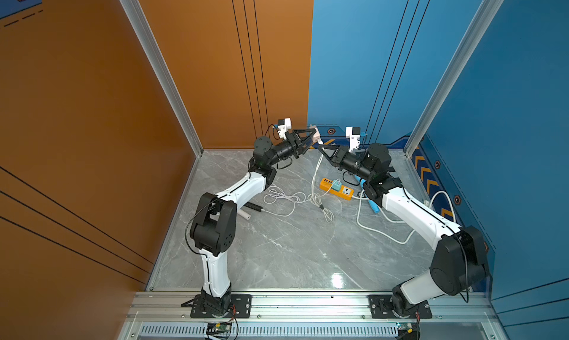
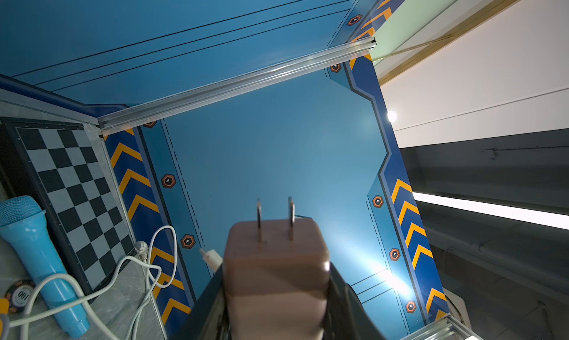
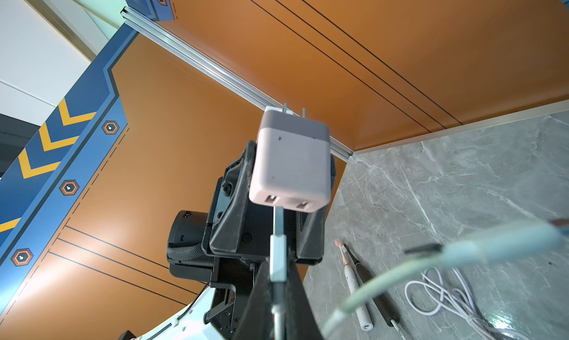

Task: Charge the electric toothbrush
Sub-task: Insert the charging cable into the plug.

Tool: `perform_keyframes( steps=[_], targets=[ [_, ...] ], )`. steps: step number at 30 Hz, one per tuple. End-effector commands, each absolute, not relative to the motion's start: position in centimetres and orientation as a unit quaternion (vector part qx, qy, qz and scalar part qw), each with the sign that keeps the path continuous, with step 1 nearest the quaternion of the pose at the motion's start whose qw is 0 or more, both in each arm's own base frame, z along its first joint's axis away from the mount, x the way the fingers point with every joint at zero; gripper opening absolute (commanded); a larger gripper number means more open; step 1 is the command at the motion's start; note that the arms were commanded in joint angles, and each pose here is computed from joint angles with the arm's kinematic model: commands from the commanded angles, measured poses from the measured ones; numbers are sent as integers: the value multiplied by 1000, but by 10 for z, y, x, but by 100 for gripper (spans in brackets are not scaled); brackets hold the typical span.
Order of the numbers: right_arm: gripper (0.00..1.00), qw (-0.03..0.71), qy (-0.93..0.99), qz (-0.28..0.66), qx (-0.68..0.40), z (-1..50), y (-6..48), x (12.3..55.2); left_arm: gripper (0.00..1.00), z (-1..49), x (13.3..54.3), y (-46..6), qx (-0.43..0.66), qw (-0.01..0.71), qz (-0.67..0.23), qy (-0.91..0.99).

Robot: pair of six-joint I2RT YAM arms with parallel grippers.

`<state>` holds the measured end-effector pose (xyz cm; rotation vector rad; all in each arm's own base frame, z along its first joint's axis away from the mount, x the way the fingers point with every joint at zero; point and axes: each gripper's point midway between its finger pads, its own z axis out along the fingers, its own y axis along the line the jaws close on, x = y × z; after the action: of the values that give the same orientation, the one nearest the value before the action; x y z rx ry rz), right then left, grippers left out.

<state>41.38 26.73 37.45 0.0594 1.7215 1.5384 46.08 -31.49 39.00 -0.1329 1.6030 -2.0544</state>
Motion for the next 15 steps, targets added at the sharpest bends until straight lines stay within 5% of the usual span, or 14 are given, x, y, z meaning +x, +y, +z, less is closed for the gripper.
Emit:
perform_keyframes(
  steps=[1, 15],
  targets=[
    [0, 412, 657, 631, 4, 399, 274, 412, 0, 406, 454, -317, -31, 277, -770, 574],
    [0, 404, 649, 645, 18, 404, 274, 417, 0, 402, 448, -322, -17, 284, -765, 578]
  ],
)
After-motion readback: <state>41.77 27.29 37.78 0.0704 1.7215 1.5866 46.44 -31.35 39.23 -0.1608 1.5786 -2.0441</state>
